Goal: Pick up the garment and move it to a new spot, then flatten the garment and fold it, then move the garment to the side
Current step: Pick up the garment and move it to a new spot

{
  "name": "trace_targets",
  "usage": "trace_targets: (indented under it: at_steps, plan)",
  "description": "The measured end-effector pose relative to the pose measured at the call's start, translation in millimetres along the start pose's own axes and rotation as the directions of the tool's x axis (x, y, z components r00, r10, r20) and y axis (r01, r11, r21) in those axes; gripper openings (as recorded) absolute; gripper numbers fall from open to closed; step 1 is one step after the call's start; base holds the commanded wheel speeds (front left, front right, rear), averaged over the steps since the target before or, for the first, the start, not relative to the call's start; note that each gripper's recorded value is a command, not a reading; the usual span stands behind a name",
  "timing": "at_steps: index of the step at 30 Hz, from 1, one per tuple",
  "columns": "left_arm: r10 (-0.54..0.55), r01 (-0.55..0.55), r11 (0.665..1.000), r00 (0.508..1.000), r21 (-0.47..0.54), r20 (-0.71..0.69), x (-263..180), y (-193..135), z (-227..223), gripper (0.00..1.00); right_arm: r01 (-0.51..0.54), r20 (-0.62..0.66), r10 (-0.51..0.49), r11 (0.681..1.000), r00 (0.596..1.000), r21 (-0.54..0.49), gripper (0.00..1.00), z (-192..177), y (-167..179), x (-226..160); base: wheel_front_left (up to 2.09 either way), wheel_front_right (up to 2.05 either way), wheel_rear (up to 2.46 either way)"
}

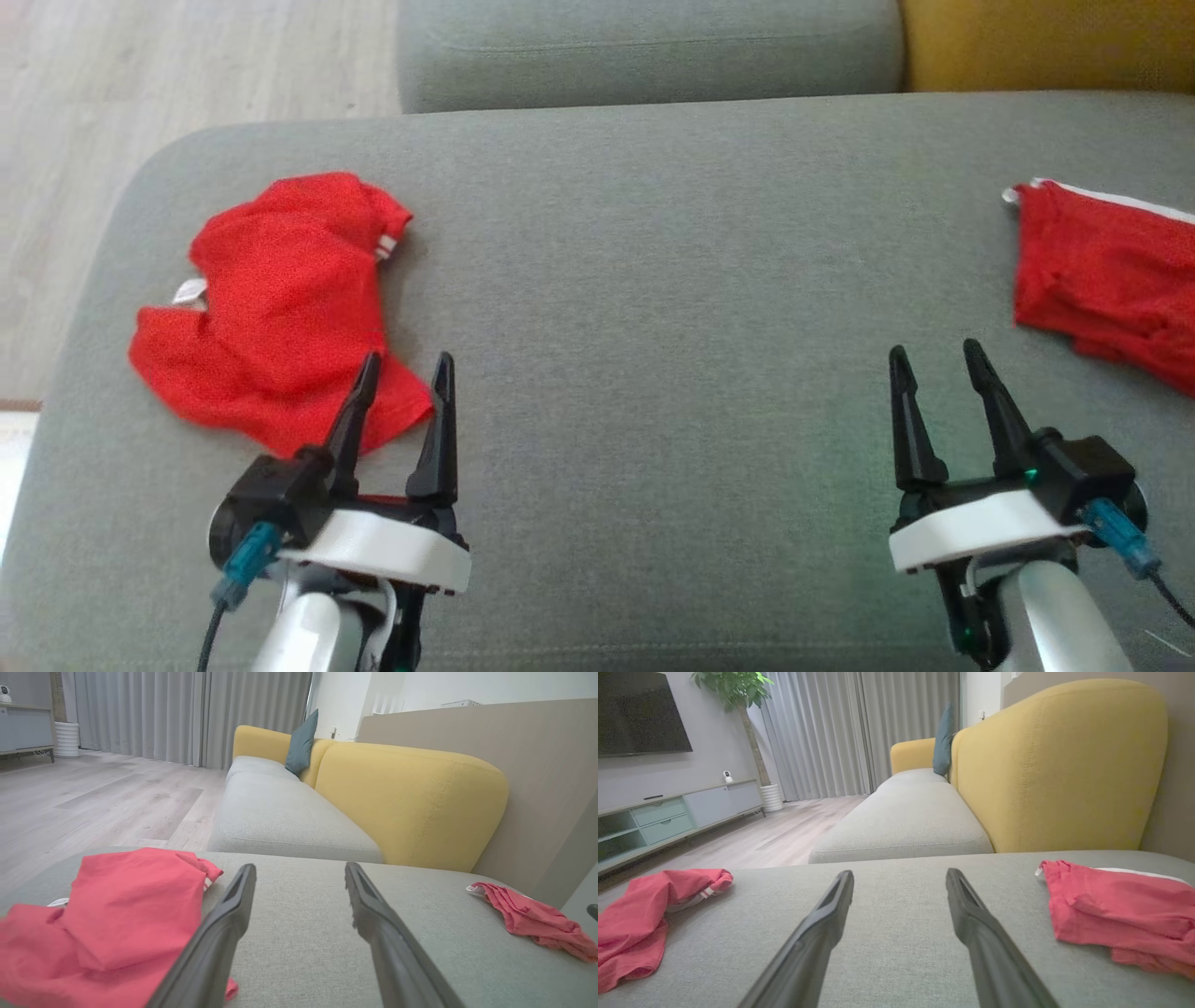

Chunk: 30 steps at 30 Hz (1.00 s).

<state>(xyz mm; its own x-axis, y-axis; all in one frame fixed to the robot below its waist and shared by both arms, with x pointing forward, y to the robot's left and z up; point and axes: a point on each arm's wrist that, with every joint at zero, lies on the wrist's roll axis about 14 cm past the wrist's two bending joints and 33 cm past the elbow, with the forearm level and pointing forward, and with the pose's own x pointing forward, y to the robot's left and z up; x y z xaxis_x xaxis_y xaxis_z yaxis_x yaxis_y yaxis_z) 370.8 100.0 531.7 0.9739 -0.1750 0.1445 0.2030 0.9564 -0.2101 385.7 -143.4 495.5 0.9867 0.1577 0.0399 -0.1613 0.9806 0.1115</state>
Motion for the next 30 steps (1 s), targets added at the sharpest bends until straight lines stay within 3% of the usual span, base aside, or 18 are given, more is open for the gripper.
trace_targets:
  at_steps: [10,21,30]
  plan:
    - [0.133,-0.133,0.991,0.991,0.021,0.026,-18.8,40.0,10.8,1.0,-0.148,-0.015,0.148,0.989,0.989,0.016,1.0,-7.3,49.3,18.5,0.0,0.0,0.0]
    - [0.287,-0.29,0.956,0.955,0.041,0.07,-48.1,84.7,27.5,1.0,-0.317,-0.038,0.318,0.948,0.947,0.039,1.0,-16.9,109.1,28.6,0.0,0.0,0.0]
    - [0.342,-0.348,0.937,0.935,0.045,0.096,-61.4,100.6,36.5,1.0,-0.369,-0.044,0.371,0.928,0.928,0.049,1.0,-18.9,128.6,28.6,0.0,0.0,0.0]
